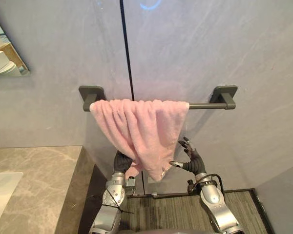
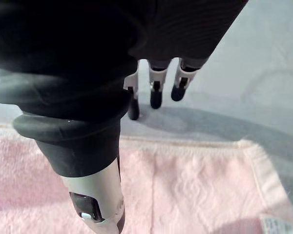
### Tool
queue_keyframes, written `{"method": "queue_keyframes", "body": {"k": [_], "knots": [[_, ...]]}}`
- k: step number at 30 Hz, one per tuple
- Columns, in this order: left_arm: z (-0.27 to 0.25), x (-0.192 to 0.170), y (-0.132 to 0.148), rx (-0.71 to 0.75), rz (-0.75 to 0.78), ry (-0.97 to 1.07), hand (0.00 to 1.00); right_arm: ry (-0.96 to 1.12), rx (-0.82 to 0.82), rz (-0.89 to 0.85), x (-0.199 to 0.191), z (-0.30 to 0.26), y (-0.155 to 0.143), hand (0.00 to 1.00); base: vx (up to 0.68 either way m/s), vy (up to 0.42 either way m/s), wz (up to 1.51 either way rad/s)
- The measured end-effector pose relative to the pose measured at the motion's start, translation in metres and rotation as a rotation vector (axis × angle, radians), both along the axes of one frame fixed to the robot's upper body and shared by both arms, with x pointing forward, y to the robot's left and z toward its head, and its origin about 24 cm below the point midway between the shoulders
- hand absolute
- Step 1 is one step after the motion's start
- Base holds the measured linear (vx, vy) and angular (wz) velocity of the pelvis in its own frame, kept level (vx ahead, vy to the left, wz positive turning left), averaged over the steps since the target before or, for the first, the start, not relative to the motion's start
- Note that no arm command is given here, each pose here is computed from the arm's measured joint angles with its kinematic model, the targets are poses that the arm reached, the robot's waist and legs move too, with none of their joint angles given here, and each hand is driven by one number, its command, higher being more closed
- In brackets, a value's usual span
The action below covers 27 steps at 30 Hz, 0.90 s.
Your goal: Organize washtable
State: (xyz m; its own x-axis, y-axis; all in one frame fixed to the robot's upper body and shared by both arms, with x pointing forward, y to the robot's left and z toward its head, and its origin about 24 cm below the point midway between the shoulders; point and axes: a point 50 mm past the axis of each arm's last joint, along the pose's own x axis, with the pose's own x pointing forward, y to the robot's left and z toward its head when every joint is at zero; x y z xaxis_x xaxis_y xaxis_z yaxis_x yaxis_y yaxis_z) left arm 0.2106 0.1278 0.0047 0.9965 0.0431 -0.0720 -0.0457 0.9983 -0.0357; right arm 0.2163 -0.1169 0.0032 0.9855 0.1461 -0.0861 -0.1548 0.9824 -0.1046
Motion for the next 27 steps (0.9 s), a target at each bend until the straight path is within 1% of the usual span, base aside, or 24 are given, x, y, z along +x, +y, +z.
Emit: {"method": "queue_keyframes", "body": {"k": [4,7,9,11,12,14,17,27], "knots": [[0.000,0.000,0.000,-0.021,0.005,-0.001,1.00,0.009,0.038,0.070,0.004,0.000,0.012,0.00,-0.01,-0.003,0.01],[0.001,0.000,0.001,-0.029,0.005,-0.004,1.00,0.013,0.086,0.154,0.005,0.003,0.025,0.00,0.00,0.000,0.00],[0.001,0.000,0.000,-0.036,-0.005,-0.005,1.00,0.005,0.118,0.248,0.006,0.008,0.041,0.00,0.00,-0.003,0.02],[0.001,0.000,0.000,-0.040,-0.009,-0.011,1.00,-0.006,0.143,0.305,0.006,0.012,0.053,0.00,0.00,-0.002,0.02],[0.001,0.000,0.000,-0.040,-0.008,-0.011,1.00,-0.007,0.146,0.312,0.006,0.013,0.054,1.00,0.01,0.001,0.04],[0.001,0.001,0.001,-0.046,-0.006,-0.011,1.00,-0.009,0.155,0.331,0.010,0.014,0.061,1.00,0.00,0.002,0.02],[0.001,0.001,0.001,-0.049,-0.004,-0.012,1.00,0.000,0.151,0.340,0.010,0.012,0.064,1.00,0.00,0.000,0.00],[0.001,0.001,0.000,-0.067,-0.001,-0.010,1.00,0.008,0.157,0.332,0.010,0.008,0.065,1.00,0.00,0.000,0.00]]}}
